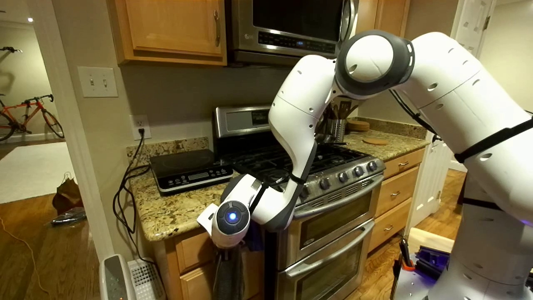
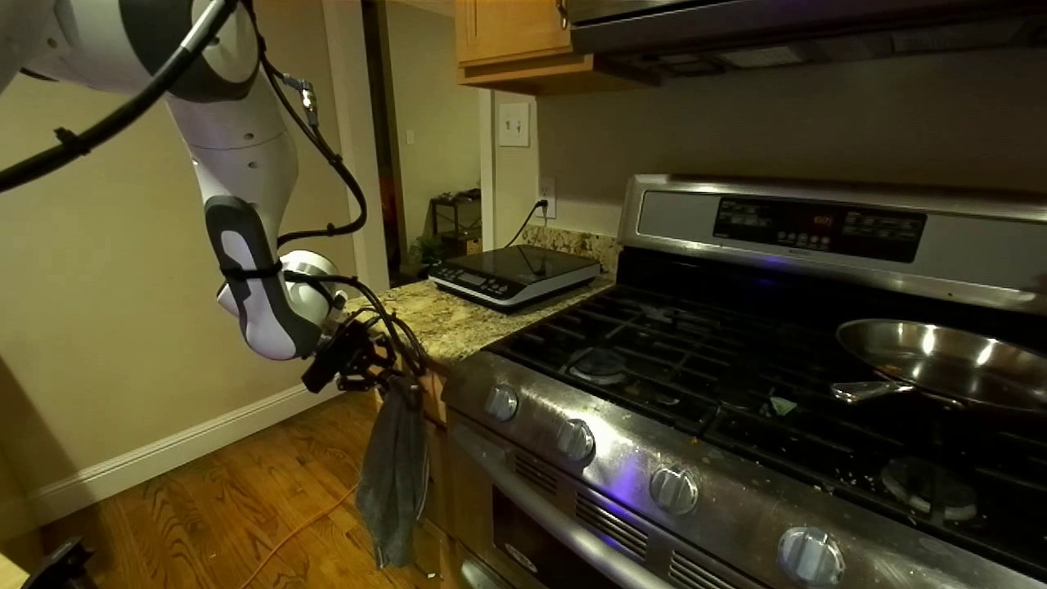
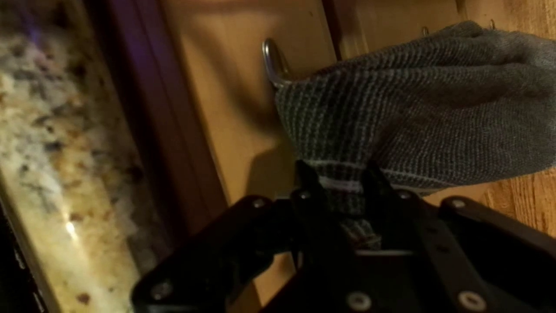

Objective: Open the top left drawer

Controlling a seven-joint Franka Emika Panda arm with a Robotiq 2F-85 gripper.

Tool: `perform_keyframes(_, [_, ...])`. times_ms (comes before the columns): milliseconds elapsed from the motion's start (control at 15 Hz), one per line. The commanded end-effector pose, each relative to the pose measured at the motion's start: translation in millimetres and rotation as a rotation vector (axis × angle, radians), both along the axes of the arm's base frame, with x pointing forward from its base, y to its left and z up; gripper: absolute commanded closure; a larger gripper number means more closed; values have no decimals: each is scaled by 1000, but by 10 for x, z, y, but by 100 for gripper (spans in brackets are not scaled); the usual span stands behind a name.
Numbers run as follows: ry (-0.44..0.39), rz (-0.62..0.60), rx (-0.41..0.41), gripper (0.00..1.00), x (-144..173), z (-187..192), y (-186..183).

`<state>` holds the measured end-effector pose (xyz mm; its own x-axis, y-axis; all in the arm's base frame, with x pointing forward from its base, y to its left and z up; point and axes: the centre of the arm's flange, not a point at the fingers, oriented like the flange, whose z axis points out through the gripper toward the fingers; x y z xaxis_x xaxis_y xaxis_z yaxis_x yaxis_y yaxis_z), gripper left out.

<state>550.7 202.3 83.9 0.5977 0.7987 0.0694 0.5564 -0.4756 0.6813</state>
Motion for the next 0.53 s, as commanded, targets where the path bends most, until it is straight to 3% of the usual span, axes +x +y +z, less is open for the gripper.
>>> perform_keyframes(0, [85,80,93,88,-577,-101,360])
perform_keyframes(467, [99,111,91,88,-835,-61,444])
